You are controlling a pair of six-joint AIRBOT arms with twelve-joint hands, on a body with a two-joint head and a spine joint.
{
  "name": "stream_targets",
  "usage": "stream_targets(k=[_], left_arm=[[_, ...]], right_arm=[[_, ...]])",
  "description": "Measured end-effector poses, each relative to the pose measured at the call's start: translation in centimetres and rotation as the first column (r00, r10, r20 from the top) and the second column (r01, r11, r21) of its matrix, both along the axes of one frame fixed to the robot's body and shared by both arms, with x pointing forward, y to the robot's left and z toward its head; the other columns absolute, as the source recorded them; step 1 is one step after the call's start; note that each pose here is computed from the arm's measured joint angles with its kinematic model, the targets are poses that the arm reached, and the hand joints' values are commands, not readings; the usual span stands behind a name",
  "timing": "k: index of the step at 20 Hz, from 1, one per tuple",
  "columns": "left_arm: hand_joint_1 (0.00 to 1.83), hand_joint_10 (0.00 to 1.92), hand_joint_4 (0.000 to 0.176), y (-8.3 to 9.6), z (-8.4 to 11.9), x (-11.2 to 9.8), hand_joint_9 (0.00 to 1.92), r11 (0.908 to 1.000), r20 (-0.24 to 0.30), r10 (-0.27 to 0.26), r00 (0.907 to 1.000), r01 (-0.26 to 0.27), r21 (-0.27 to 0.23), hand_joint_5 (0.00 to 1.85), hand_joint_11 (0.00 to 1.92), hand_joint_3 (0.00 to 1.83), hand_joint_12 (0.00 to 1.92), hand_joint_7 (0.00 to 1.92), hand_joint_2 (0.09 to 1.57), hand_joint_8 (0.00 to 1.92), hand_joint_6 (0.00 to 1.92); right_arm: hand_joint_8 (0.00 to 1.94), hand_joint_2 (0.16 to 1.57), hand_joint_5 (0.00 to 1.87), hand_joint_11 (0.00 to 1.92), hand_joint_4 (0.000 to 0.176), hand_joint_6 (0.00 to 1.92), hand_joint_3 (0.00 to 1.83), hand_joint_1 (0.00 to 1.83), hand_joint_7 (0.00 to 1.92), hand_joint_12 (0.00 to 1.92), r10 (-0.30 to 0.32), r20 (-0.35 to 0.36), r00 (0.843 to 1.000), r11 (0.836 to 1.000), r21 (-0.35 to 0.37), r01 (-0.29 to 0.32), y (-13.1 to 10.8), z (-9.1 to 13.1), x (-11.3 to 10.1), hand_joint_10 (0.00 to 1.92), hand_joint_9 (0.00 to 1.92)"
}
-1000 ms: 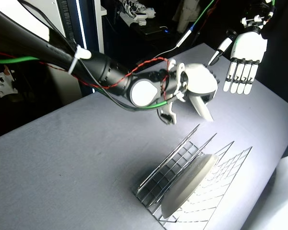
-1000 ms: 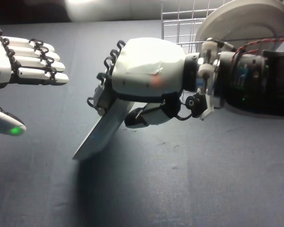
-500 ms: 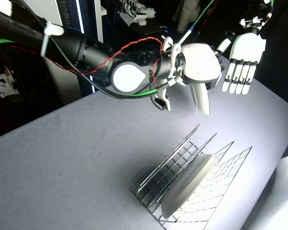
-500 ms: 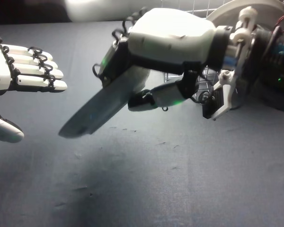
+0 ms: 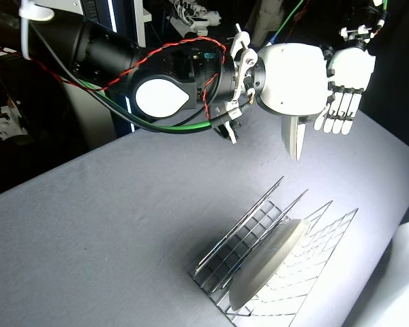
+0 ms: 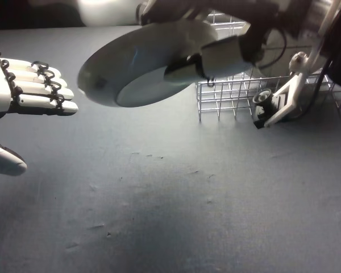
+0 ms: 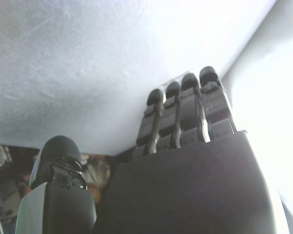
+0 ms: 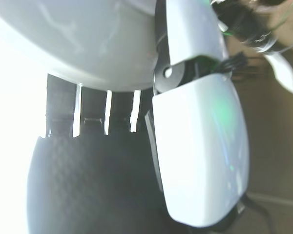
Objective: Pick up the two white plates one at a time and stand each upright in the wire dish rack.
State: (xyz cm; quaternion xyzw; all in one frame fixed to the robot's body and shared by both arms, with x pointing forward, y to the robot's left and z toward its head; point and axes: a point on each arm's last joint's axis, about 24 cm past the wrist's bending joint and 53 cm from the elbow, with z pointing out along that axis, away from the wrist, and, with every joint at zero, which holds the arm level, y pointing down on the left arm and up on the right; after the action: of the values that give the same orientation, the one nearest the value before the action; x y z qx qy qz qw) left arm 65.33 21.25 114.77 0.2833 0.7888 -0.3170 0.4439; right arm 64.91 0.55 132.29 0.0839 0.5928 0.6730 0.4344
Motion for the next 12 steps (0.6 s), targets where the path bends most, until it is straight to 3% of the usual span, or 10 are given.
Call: stream_targets(k=[2,3,5,6,8,12], left_arm=[[0.0,0.0,0.0,0.0,-0.1,-0.1,0.0,1.0,-0.005,-0.002,1.0,0.002,0.0,0.05,0.0,0.0,0.0,0.03,1.15,0.01,0.01],[0.0,0.0,0.0,0.1,-0.3,-0.2,0.0,1.0,-0.01,-0.002,0.9999,0.002,0.002,0.04,0.0,0.0,0.0,0.02,1.16,0.0,0.0],[0.0,0.0,0.0,0.0,-0.4,-0.3,0.0,1.0,-0.012,-0.006,0.9999,0.006,0.005,0.04,0.0,0.0,0.0,0.02,1.16,0.0,0.0],[0.0,0.0,0.0,0.0,-0.4,-0.3,0.0,1.0,-0.012,-0.005,0.9999,0.005,0.003,0.03,0.0,0.0,0.0,0.02,1.16,0.0,0.0],[0.0,0.0,0.0,0.0,-0.4,-0.3,0.0,1.0,-0.011,-0.006,0.9999,0.006,0.005,0.02,0.0,0.0,0.0,0.0,1.15,0.0,0.0],[0.0,0.0,0.0,0.0,-0.4,-0.3,0.01,1.0,-0.012,-0.005,0.9999,0.005,0.005,0.06,0.0,0.0,0.0,0.04,1.16,0.01,0.01]], right_arm=[[0.81,1.05,1.02,1.12,0.0,0.83,0.0,1.4,1.09,0.91,-0.024,-0.046,0.999,0.999,0.026,0.025,-1.0,0.4,0.8,0.83,1.14],[0.7,1.04,1.05,1.12,0.0,0.82,0.0,1.4,1.13,0.92,-0.031,-0.073,0.997,0.999,0.042,0.034,-1.4,0.6,1.2,0.83,1.15],[0.7,1.05,1.02,1.09,0.0,0.89,0.0,1.39,1.11,0.92,-0.043,-0.118,0.992,0.996,0.073,0.051,-2.1,1.1,1.8,0.86,1.13],[0.67,1.05,1.01,1.09,0.0,0.92,0.0,1.39,1.12,0.93,-0.046,-0.128,0.991,0.996,0.072,0.055,-2.4,1.2,1.9,0.88,1.13],[0.78,1.04,1.04,1.11,0.0,0.8,0.0,1.4,1.11,0.94,-0.051,-0.16,0.986,0.996,0.067,0.062,-2.7,0.7,2.2,0.84,1.14],[0.69,1.05,1.01,1.03,0.0,0.91,0.0,1.39,1.12,1.01,-0.074,-0.203,0.976,0.996,0.043,0.084,-3.5,-0.4,3.3,0.93,1.09]])
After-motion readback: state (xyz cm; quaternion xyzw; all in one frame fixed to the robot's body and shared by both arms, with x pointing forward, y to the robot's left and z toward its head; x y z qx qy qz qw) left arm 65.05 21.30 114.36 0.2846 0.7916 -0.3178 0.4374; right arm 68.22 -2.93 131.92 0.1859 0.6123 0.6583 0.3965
